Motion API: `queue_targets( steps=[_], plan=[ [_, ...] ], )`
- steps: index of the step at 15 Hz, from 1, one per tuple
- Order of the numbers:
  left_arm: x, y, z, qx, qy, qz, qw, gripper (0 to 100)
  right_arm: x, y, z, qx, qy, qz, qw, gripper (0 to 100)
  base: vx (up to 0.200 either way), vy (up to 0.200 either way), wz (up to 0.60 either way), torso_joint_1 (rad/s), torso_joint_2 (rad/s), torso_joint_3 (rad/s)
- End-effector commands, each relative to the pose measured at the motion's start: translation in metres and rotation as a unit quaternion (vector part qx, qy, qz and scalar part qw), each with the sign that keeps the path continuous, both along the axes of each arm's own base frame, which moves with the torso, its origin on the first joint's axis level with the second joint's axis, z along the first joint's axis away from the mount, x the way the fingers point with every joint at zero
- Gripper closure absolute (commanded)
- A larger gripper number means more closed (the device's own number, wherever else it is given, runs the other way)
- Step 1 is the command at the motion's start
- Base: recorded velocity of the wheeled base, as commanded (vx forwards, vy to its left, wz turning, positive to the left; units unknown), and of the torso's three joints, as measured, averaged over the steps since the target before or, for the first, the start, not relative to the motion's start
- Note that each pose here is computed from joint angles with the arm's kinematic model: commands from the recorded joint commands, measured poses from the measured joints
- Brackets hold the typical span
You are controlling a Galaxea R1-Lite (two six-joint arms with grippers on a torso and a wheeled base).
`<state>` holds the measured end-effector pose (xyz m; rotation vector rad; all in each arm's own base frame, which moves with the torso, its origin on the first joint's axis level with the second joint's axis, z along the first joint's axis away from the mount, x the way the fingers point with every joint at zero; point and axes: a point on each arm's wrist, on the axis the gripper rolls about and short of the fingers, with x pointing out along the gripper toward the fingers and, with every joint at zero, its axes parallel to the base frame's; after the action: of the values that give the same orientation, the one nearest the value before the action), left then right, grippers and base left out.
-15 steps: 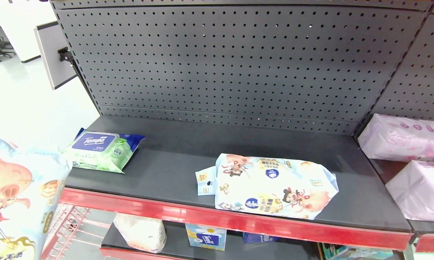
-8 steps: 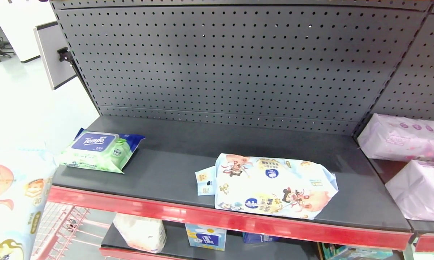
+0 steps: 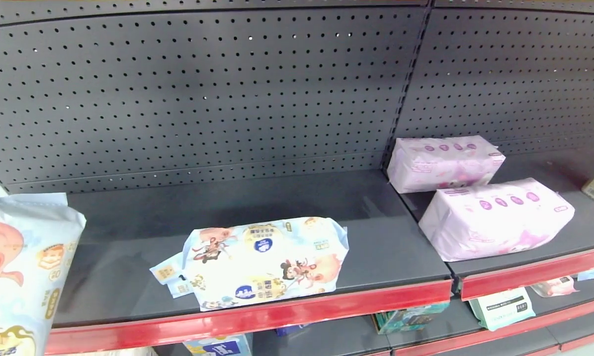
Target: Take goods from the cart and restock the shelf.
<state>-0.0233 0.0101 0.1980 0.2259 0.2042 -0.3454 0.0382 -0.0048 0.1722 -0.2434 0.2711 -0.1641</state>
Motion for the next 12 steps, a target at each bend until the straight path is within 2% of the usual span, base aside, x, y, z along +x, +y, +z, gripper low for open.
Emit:
queue_targets(
  steps=[1, 4, 6, 7, 9, 12],
  plan=[
    [0.002, -0.001, 0.001, 0.002, 0.003, 0.001, 1.0, 100, 0.001, 0.0, -0.001, 0.0, 0.004, 0.001, 1.0, 0, 0.0, 0.0, 0.0, 0.0, 0.0, 0.0],
    [0.007, -0.003, 0.004, 0.003, 0.01, 0.001, 0.9999, 100, -0.001, 0.0, -0.008, 0.0, 0.005, -0.001, 1.0, 0, 0.0, 0.0, 0.0, 0.0, 0.0, 0.0],
    [0.014, -0.006, 0.009, 0.002, 0.006, 0.002, 1.0, 100, -0.01, 0.001, -0.013, 0.004, -0.022, 0.021, 1.0, 0, 0.0, 0.0, 0.0, 0.0, 0.0, 0.0],
    [0.026, -0.01, 0.013, 0.004, 0.012, 0.001, 0.9999, 100, -0.023, 0.003, -0.024, 0.01, -0.046, 0.066, 0.997, 0, 0.0, 0.0, 0.0, 0.0, 0.0, 0.0],
    [0.044, -0.017, 0.019, 0.007, 0.025, -0.005, 0.9996, 100, -0.043, 0.005, -0.049, 0.015, -0.083, 0.107, 0.991, 0, 0.0, 0.0, 0.0, 0.0, 0.0, 0.0],
    [0.067, -0.026, 0.023, 0.013, 0.041, -0.007, 0.9991, 100, -0.056, 0.005, -0.08, 0.015, -0.111, 0.1, 0.989, 0, 0.0, 0.0, 0.0, 0.0, 0.0, 0.0]
  ],
)
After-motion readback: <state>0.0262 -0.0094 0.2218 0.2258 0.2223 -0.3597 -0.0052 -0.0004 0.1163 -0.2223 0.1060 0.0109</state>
